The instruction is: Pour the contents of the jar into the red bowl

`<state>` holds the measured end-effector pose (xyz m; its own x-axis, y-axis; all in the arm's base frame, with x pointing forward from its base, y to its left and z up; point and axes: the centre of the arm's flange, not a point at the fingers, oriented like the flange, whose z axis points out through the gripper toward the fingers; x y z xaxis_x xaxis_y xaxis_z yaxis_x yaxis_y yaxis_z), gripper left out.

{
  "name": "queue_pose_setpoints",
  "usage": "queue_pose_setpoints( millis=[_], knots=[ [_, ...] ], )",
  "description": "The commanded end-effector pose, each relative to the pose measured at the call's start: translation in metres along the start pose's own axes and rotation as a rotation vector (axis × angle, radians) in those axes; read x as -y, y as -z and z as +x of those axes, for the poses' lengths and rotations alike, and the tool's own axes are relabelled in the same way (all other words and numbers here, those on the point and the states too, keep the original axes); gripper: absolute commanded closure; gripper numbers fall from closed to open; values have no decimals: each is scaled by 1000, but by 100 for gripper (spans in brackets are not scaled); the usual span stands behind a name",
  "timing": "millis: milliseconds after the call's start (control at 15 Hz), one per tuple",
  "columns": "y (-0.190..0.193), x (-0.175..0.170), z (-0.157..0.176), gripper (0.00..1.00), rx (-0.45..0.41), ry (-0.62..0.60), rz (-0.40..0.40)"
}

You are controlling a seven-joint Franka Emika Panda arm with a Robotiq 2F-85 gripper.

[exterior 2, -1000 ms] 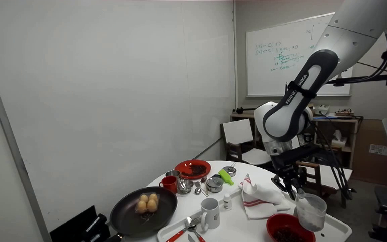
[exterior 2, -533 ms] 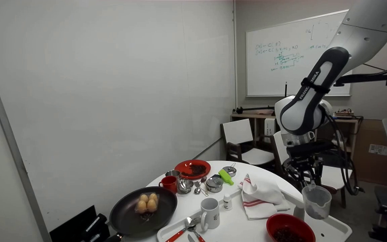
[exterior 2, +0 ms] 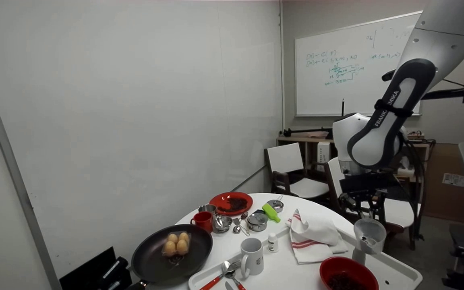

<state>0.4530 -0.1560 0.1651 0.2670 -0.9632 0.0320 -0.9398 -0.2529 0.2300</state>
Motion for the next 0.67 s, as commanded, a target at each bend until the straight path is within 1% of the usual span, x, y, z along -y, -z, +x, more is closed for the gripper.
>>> queue_pose_setpoints(
  millis=[0,133,333,600],
  knots=[
    [25,25,-54,90,-88,-49,-11],
    [31,44,-80,90,-133,-31,-23],
    [36,64,-103,90,-194,-3,-50],
    [43,72,-111,90,-250,-7,-99]
  ],
)
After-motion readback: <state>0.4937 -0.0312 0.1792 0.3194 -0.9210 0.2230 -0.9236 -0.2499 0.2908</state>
